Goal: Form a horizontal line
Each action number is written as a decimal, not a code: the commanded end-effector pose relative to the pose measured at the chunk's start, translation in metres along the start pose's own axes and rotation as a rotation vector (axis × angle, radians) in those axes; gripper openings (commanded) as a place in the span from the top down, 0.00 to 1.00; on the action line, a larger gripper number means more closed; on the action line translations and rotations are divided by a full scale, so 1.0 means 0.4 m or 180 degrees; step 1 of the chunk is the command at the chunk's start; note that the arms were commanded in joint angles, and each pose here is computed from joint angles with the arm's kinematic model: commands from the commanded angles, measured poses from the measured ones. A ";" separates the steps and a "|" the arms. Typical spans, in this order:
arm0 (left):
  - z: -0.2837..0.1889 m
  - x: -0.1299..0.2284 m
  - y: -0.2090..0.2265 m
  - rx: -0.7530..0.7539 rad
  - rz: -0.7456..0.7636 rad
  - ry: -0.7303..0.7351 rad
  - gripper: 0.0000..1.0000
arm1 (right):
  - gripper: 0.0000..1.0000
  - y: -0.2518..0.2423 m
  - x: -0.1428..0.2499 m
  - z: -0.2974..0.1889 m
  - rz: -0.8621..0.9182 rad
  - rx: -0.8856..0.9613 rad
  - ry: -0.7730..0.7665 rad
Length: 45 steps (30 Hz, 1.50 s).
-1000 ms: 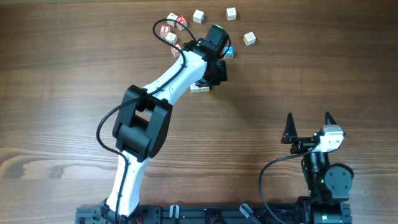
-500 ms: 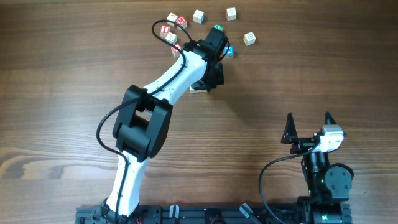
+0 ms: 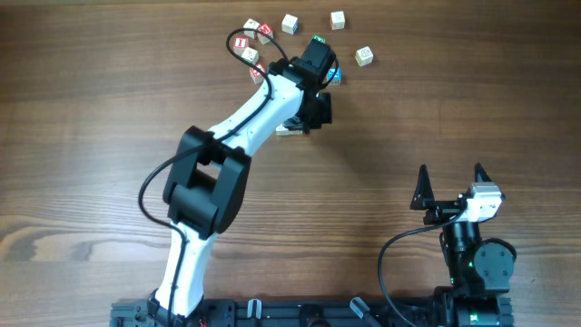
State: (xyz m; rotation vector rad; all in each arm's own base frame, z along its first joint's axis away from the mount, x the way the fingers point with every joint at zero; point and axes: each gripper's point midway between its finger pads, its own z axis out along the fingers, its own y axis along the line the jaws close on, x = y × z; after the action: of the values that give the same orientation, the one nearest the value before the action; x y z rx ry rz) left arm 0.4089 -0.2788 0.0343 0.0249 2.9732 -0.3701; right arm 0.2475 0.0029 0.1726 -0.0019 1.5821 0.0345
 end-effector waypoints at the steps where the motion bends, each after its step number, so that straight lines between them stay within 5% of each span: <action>1: -0.259 -0.067 -0.107 0.0526 0.0341 -0.0603 0.96 | 0.00 0.006 -0.006 -0.002 -0.0046 -0.0047 -0.0039; 10: -0.551 -0.107 0.168 -0.0577 -0.0112 -0.1377 0.95 | 0.00 0.047 -0.010 -0.004 0.0368 -0.0352 -0.0038; 15: -0.557 -0.110 0.316 -0.0663 -0.0675 -0.1199 0.77 | 0.00 0.092 -0.047 -0.012 0.1665 -0.0733 -0.0056; 18: -0.535 -0.104 0.376 -0.0544 -0.0887 -0.1037 0.70 | 0.00 0.107 -0.108 -0.019 0.1399 -0.0904 -0.0348; 21: -0.511 -0.091 0.434 -0.0540 -0.1062 -0.0917 0.56 | 0.00 0.100 -0.089 0.011 0.1448 -0.0789 -0.0070; 28: -0.451 -0.087 0.453 -0.0487 -0.1102 -0.0875 0.52 | 0.00 0.161 -0.131 0.149 0.1129 -0.1133 0.0746; 35: -0.433 -0.085 0.444 -0.0391 -0.1092 -0.0848 0.53 | 0.00 0.314 -0.147 0.351 0.0758 -0.1642 0.2115; 45: -0.434 -0.099 0.433 -0.0328 -0.1062 -0.0907 0.52 | 0.00 0.422 0.028 0.593 0.0970 -0.1662 0.2392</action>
State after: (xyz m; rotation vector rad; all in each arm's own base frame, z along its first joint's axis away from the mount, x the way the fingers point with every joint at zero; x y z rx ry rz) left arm 0.4283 -0.0648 0.1684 -0.5061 2.6959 -0.2134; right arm 0.4605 0.1686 0.2014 -0.2552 2.1820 0.7638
